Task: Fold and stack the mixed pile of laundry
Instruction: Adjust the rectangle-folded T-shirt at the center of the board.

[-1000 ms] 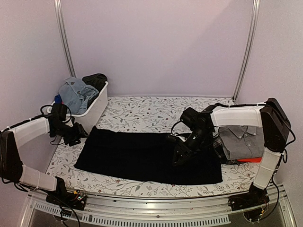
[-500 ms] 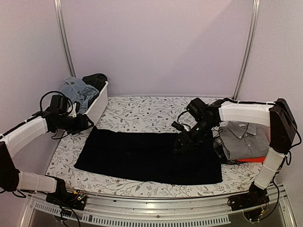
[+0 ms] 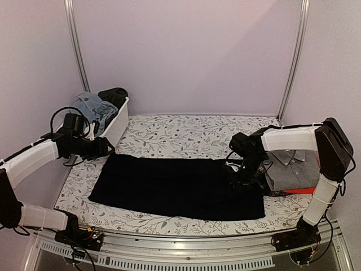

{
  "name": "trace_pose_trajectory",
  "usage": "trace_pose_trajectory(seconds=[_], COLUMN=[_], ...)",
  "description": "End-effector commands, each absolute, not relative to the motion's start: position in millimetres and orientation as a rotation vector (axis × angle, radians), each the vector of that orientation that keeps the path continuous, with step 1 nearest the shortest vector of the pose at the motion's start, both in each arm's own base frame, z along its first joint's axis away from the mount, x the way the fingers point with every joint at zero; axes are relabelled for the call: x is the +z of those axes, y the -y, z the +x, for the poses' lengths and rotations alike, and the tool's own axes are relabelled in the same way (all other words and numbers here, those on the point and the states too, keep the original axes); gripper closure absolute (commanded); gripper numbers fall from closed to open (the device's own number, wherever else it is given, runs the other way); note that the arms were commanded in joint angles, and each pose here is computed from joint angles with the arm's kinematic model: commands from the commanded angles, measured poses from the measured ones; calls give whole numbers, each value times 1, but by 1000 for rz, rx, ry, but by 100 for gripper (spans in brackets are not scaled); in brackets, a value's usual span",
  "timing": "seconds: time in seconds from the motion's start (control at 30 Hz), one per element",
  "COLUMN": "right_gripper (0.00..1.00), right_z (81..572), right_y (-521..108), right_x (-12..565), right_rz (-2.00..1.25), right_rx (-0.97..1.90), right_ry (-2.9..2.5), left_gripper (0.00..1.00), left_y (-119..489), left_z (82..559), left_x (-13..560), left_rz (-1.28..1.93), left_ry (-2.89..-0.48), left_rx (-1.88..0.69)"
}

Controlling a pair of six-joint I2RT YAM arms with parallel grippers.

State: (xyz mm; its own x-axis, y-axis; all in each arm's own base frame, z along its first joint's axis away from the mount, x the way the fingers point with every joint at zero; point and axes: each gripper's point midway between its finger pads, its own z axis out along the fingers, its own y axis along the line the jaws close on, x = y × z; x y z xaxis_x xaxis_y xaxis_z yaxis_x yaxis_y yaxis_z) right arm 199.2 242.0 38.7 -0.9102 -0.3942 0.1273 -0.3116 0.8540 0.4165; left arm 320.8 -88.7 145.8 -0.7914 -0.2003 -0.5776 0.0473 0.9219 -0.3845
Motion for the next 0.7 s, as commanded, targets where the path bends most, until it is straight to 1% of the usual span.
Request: trace_pose_trajectory(seconds=[0.0,0.07,0.17,0.23,0.27,0.37,0.5,0.53,0.67], right_gripper=[73,65,59,46,43,43,46,47,48], right_z=[188,195,217,232,240,260,263,259,228], right_y=[-230,-238,-257,-264,-268,-282,-293,-293,-274], right_x=[66,80,99,100,99,88,56,49,13], right_rz=[527,509,451,449,453,466,474,494,495], right_rx=[-555,-638,-801,-804,-804,-829,-798,-779,-664], right_ry=[2854,2898,2953,2984,2998,3015,2958,2942,2863], left_gripper=[35,34,34,34,34,34,35,36,47], left_y=[93,93,96,96,95,94,88,86,71], left_z=[328,328,328,329,329,328,323,321,309], left_x=[152,151,148,148,146,139,123,118,96], left_rz=[-64,-63,-51,-46,-48,-71,-136,-154,-296], left_ry=[-2407,-2405,-2409,-2415,-2420,-2451,-2508,-2526,-2596], left_rx=[-498,-499,-511,-507,-501,-494,-456,-447,-363])
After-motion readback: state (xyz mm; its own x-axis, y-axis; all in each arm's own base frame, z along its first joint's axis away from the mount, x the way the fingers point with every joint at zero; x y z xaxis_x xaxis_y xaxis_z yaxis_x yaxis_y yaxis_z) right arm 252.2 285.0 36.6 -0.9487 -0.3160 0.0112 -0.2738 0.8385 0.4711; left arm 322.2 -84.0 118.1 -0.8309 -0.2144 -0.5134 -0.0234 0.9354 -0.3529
